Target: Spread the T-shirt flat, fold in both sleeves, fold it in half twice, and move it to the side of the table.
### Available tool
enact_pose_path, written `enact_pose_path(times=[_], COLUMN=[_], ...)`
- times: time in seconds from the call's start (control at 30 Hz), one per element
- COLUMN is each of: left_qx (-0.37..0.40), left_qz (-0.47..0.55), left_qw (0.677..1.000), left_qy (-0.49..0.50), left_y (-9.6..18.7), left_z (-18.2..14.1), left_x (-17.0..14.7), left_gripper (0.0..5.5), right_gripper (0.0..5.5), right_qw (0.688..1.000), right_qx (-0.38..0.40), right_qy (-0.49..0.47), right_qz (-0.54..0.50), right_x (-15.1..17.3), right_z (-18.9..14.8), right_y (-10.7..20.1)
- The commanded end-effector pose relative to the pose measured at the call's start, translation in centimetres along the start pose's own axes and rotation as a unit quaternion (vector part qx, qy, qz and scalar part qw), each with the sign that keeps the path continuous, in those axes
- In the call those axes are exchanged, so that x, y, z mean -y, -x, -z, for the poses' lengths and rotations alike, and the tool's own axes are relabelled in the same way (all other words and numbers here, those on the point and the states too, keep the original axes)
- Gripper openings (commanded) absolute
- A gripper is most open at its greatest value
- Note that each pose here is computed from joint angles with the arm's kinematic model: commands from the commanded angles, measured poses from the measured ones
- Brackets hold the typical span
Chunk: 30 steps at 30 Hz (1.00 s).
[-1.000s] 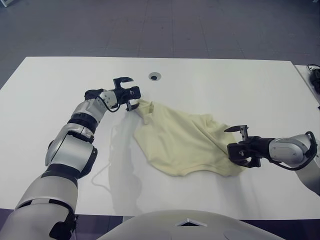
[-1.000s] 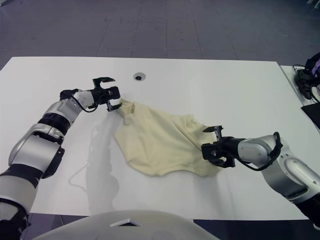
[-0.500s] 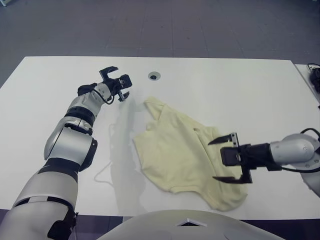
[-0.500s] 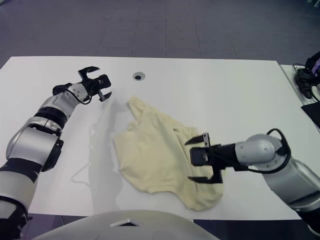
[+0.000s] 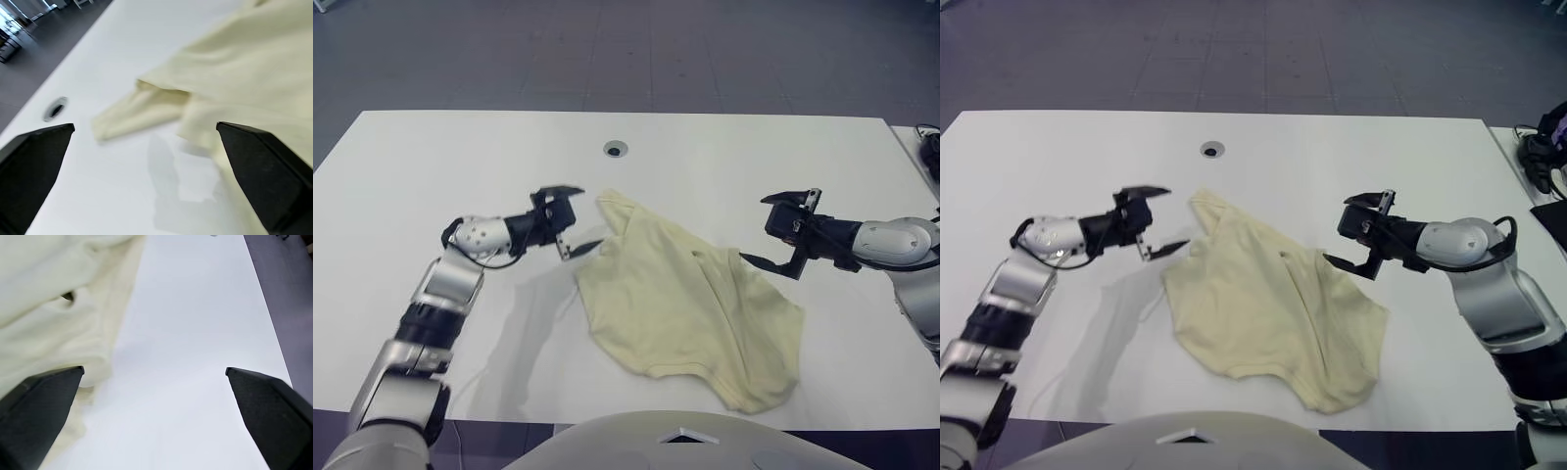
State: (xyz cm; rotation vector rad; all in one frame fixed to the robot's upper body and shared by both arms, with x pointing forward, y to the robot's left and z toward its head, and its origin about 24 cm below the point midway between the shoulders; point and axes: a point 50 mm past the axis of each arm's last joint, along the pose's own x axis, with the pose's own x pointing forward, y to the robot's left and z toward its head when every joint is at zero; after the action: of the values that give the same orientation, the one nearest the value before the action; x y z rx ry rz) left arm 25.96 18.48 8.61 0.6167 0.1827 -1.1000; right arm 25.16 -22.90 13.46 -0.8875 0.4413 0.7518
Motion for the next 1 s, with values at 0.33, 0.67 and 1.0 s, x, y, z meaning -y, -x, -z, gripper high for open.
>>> enact_pose_path(times=[0.33, 0.67, 1.0], left_qx=[-0.026, -0.037, -0.039], left_qz=[0.079, 0.076, 0.074], left_qw=[0.997, 0.996, 0.997], left_qy=[0.004, 0.004, 0.003], left_y=[1.4, 0.8, 0.4], left_z=[-3.4, -2.8, -2.6], left_x=[5.1, 5.4, 5.4], left_gripper=[5.40, 5.40, 5.40], right_gripper=[5.38, 5.38, 5.38], right_qw=[0.998, 0.999, 0.999], right_qx=[-0.054, -0.041, -0.044], right_qy=[-0.003, 0.005, 0.011], right_qz=[0.022, 0.014, -0.014], right_x=[-1.2, -1.2, -2.2], right_z=[4.0, 3.0, 3.1], right_y=[-2.2, -1.5, -1.9])
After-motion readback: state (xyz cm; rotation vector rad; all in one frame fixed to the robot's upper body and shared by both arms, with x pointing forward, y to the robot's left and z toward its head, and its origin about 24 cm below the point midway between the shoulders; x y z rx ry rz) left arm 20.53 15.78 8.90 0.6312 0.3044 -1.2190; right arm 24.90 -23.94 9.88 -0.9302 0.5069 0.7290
